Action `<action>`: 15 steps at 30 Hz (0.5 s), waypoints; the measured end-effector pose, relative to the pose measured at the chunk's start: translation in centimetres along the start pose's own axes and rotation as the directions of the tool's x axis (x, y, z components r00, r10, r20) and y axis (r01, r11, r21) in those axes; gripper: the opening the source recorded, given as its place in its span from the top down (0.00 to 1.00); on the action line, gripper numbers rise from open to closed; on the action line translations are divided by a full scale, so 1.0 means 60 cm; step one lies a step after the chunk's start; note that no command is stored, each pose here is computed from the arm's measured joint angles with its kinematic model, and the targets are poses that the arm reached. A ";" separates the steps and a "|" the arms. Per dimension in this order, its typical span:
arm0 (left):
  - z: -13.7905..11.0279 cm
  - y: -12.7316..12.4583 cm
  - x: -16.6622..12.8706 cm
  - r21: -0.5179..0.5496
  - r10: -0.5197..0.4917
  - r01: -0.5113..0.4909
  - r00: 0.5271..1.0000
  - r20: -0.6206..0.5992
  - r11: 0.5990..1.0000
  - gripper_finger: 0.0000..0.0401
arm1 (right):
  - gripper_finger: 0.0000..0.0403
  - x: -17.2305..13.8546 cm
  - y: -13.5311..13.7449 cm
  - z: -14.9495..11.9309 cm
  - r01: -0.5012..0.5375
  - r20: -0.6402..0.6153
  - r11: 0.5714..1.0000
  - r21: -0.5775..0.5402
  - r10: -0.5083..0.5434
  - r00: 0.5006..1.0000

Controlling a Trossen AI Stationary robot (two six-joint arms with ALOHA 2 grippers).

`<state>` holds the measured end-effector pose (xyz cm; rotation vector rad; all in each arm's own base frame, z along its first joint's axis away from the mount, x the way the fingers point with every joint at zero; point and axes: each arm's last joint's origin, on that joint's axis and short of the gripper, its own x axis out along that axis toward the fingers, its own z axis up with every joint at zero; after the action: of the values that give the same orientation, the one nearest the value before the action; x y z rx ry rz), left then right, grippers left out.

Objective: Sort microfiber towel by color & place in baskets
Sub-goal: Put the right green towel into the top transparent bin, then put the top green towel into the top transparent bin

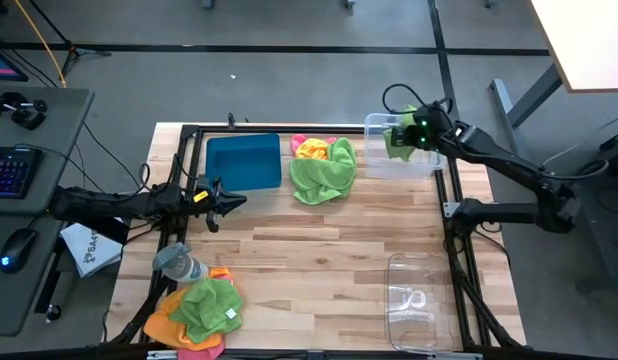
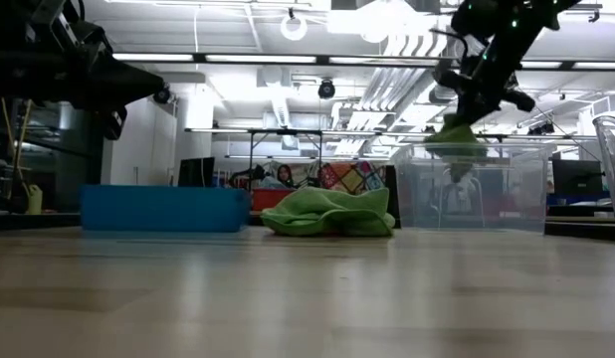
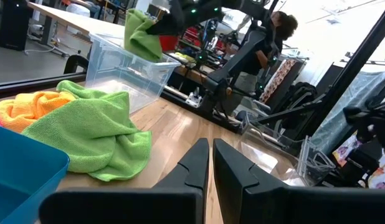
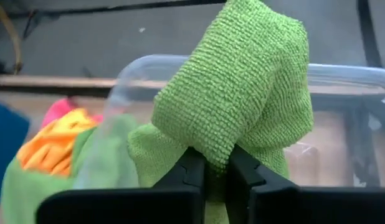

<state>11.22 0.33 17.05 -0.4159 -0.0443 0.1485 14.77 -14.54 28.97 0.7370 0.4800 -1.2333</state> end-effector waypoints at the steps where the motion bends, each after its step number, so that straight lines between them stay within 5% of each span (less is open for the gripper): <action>1: 0.000 0.000 0.000 0.000 0.000 0.000 1.000 0.000 1.000 0.97 | 0.91 0.005 -0.004 -0.001 0.014 -0.006 1.000 0.023 -0.014 1.000; 15: 0.000 0.000 0.000 0.000 0.000 0.000 1.000 -0.001 1.000 0.97 | 0.30 -0.030 -0.001 0.027 0.006 -0.041 0.995 -0.096 -0.010 0.999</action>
<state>11.23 0.33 17.04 -0.4159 -0.0436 0.1485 14.14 -14.54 31.28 0.6800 0.5727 -1.1960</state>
